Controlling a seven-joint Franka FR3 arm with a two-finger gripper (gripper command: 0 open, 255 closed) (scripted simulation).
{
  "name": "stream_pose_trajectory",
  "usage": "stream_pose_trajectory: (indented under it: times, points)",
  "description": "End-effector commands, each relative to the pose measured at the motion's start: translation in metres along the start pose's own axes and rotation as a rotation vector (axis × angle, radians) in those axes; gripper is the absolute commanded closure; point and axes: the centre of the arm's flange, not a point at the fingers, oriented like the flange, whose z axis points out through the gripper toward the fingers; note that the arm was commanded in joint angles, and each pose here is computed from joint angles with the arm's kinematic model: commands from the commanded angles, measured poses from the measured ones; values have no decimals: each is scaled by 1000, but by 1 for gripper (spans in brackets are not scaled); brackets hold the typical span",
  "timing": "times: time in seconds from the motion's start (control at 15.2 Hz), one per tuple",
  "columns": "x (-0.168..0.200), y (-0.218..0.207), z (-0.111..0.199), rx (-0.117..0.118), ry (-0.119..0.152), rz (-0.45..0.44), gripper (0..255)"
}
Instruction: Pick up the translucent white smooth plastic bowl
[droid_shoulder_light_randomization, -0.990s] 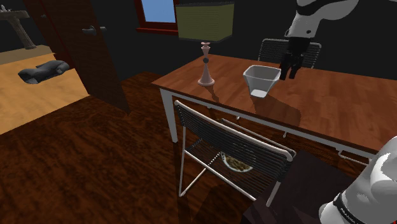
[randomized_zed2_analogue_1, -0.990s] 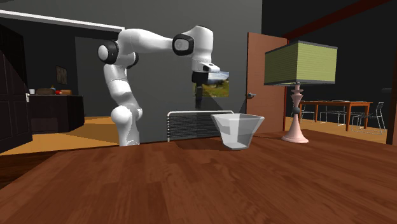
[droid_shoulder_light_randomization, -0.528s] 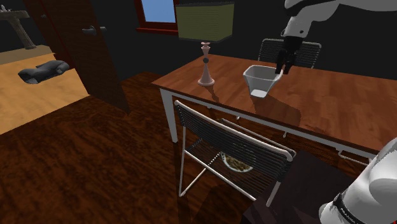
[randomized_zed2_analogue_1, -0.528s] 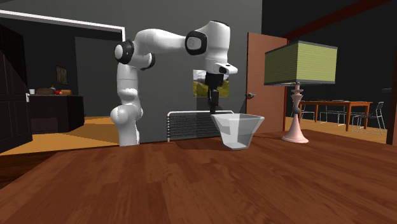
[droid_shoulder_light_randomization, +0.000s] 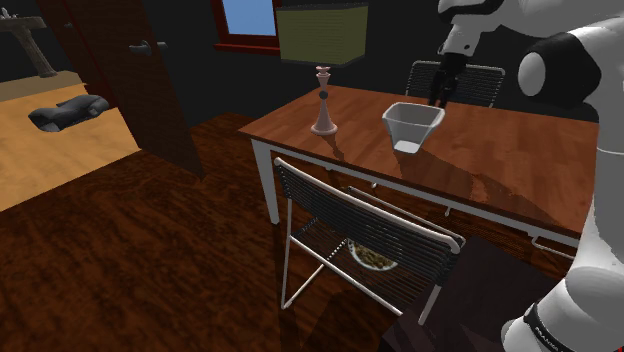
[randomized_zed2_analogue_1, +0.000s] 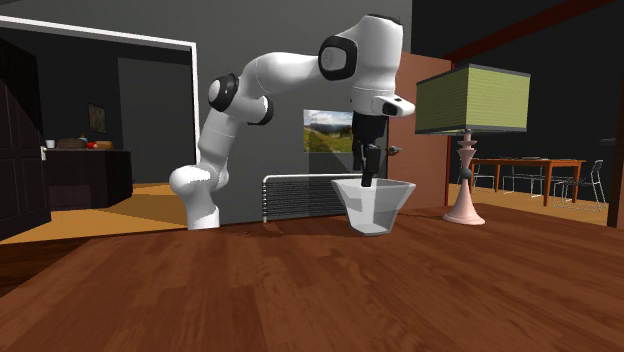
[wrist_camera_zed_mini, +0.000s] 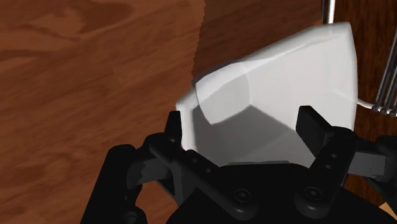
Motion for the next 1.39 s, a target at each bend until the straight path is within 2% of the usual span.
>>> stream_pose_trajectory:
  times: [0.0, 0.53, 0.66, 0.73, 1.32]
  points:
    - [15, 22, -1, 17, 6, -9, 0]
    - [17, 39, 36, 19, 7, -10, 0]
    - [17, 39, 36, 19, 7, -10, 0]
    - [18, 39, 36, 19, 7, -10, 255]
    - [17, 39, 36, 19, 7, -10, 255]
